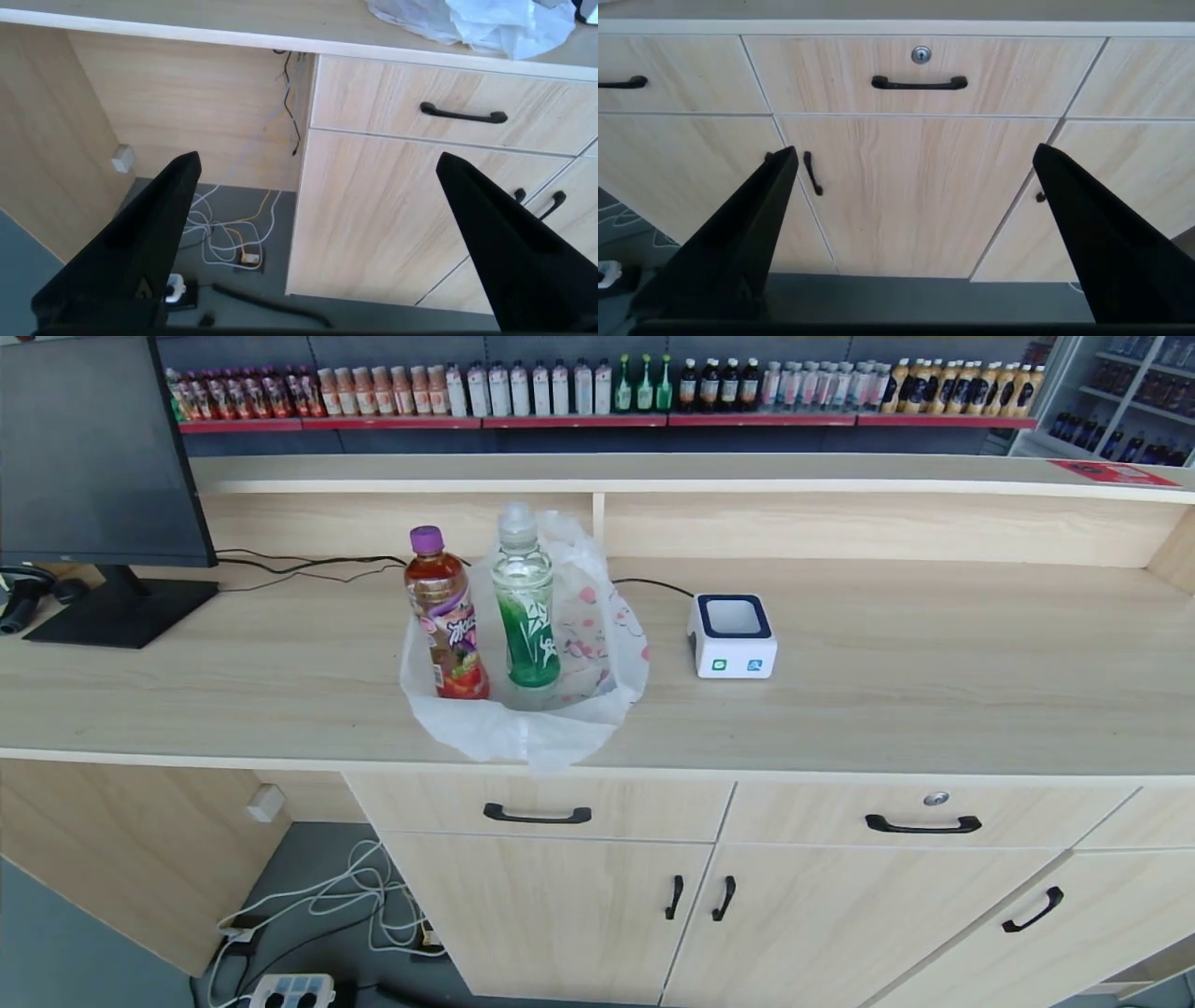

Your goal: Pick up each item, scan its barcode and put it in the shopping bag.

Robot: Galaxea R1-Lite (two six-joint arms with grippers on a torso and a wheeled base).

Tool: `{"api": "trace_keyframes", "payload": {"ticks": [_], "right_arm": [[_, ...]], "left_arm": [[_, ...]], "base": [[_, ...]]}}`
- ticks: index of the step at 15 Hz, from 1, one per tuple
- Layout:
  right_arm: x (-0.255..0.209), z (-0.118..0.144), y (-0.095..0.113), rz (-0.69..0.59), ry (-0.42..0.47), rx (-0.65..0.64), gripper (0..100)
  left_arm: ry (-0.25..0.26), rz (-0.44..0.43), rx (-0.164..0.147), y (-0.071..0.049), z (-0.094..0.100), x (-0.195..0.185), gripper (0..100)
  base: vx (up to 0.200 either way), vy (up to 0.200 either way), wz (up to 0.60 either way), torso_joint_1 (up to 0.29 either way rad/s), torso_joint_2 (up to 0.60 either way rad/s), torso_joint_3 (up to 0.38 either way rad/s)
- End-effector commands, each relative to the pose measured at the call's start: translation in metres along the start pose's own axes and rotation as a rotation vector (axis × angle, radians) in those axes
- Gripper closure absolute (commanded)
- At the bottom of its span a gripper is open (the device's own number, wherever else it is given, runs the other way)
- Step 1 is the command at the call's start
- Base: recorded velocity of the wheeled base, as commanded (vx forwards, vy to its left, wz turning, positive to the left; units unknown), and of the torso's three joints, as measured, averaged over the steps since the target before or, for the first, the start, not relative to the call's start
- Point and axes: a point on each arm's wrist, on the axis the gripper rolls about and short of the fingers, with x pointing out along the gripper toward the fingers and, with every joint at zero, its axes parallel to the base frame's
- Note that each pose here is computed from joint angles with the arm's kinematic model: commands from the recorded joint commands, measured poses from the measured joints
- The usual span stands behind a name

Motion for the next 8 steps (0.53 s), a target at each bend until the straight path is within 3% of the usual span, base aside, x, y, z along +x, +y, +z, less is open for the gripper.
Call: {"api": "trace_keyframes", "payload": {"ticks": [1, 8], "right_arm": [[0.0001, 0.0001, 0.0, 0.0, 0.002, -0.001, 0], [0.0, 0.0005, 0.0, 0.0, 0.0, -0.001, 0]], "left_arm": [[0.0, 0.001, 0.0, 0.0, 0.0, 0.0, 0], [0.0, 0.001, -0.002, 0.0, 0.0, 0.0, 0]], "base": [[0.0, -0.2, 0.0, 0.002, 0.0, -0.002], [0.0, -0.2, 0.0, 0.004, 0.0, 0.002]]}}
